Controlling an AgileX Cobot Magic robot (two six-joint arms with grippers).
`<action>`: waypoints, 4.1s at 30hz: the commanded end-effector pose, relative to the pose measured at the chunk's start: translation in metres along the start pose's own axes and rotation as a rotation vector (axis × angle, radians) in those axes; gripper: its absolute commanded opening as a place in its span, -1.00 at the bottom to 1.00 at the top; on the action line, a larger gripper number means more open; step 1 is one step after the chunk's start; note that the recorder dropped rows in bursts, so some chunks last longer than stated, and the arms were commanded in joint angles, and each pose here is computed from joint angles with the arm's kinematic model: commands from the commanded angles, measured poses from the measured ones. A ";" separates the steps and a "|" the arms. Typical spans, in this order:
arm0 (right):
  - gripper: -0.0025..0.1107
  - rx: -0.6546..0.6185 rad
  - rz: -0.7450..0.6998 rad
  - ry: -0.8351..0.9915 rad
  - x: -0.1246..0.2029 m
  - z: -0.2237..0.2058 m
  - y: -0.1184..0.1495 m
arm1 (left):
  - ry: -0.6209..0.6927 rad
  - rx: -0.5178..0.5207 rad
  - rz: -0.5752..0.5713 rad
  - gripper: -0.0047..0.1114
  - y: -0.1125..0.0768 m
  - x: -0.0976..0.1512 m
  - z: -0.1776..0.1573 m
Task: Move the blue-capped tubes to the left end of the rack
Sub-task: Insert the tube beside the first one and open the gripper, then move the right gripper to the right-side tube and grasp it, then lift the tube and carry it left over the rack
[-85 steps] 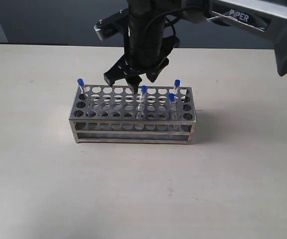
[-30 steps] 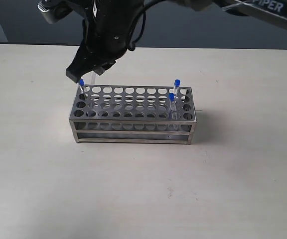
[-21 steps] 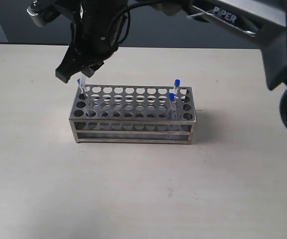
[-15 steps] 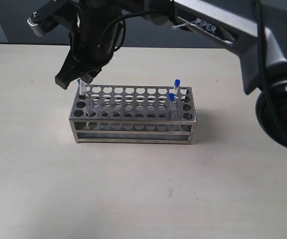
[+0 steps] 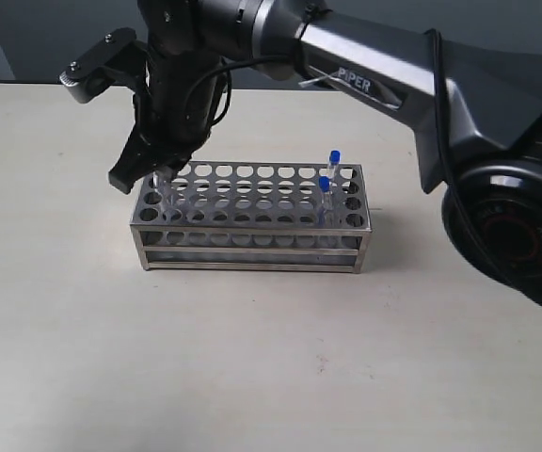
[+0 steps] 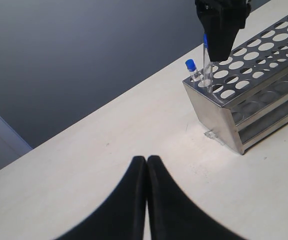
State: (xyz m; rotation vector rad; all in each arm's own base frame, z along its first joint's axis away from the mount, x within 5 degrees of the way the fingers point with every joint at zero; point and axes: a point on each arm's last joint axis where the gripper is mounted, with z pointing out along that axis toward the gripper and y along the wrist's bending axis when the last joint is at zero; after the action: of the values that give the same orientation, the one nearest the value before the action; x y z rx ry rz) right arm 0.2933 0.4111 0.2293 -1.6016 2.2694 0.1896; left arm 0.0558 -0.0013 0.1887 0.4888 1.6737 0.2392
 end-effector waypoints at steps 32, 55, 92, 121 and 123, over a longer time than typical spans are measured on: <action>-0.16 -0.078 0.124 -0.073 -0.008 0.010 0.006 | -0.009 0.004 -0.007 -0.90 0.000 -0.002 0.000; -0.16 0.174 0.439 0.138 0.073 -0.069 -0.067 | -0.011 0.004 -0.005 -0.90 0.000 -0.002 0.000; -0.95 0.193 0.468 0.027 0.107 -0.125 -0.045 | -0.009 0.004 -0.008 -0.90 0.000 -0.002 0.000; -0.96 -0.103 0.165 -0.148 0.005 -0.041 -0.010 | -0.009 0.004 -0.006 -0.90 0.000 -0.002 0.000; -0.96 -0.107 0.165 -0.137 0.005 -0.035 -0.010 | -0.009 0.004 -0.006 -0.90 0.000 -0.002 0.000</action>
State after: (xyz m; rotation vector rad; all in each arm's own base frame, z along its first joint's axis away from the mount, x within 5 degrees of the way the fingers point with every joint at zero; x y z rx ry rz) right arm 0.2917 0.3914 0.2640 -1.3898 2.3199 0.4636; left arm 0.0558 -0.0013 0.1887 0.4888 1.6737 0.2392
